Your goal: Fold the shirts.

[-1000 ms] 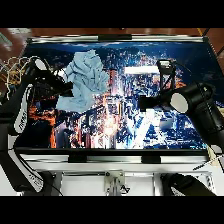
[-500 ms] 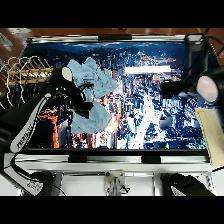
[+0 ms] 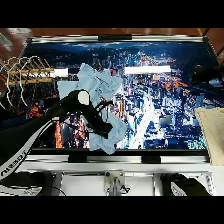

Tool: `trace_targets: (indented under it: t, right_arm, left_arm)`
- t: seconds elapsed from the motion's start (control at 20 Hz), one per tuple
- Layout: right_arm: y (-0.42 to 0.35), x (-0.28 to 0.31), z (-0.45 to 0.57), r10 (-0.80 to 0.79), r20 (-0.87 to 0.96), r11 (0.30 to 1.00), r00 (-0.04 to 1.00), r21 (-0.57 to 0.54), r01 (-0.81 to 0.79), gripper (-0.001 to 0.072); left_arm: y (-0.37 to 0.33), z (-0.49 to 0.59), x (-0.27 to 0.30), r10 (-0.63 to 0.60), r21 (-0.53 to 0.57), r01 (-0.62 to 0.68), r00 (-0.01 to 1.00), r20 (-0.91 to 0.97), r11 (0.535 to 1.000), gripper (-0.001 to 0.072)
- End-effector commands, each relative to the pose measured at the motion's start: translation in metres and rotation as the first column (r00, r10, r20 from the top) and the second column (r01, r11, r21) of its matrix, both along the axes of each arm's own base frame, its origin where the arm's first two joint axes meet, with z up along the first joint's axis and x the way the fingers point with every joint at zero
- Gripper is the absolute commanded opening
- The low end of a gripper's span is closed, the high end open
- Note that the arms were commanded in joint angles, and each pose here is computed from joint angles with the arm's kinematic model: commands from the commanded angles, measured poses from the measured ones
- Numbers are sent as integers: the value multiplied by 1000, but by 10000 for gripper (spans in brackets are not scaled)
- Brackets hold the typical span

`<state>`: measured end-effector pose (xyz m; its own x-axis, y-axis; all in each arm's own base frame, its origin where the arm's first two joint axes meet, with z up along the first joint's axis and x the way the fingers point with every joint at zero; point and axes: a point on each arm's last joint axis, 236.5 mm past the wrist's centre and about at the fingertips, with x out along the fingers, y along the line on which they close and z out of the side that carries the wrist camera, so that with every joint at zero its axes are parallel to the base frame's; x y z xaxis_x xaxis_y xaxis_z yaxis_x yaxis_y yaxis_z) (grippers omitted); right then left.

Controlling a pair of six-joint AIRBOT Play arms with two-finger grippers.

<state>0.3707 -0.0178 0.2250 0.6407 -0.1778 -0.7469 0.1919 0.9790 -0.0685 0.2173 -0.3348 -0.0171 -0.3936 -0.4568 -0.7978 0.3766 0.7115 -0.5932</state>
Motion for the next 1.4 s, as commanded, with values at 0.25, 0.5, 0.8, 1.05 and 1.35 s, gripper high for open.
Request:
trace_targets:
  t: [0.25, 0.5, 0.8, 1.05, 1.35]
  right_arm:
    - [56, 38, -60, 175, -117, 969, 978, 198, -150, 679]
    - [95, 51, -106, 290, -202, 918, 935, 337, -211, 679]
    - [111, 54, -122, 331, -228, 890, 916, 399, -222, 679]
    - [111, 54, -122, 330, -229, 890, 916, 399, -221, 679]
    - [112, 47, -124, 326, -258, 889, 909, 409, -203, 679]
  left_arm:
    - [39, 98, 129, 291, -180, -256, 934, 208, 950, 720]
    - [164, 88, 218, 506, -86, -509, 794, 337, 857, 720]
    - [175, 2, 240, 530, 16, -551, 809, 253, 834, 720]
    - [164, -51, 233, 524, 87, -541, 836, 167, 836, 691]
    - [161, -34, 214, 326, 61, -339, 931, 168, 939, 59]
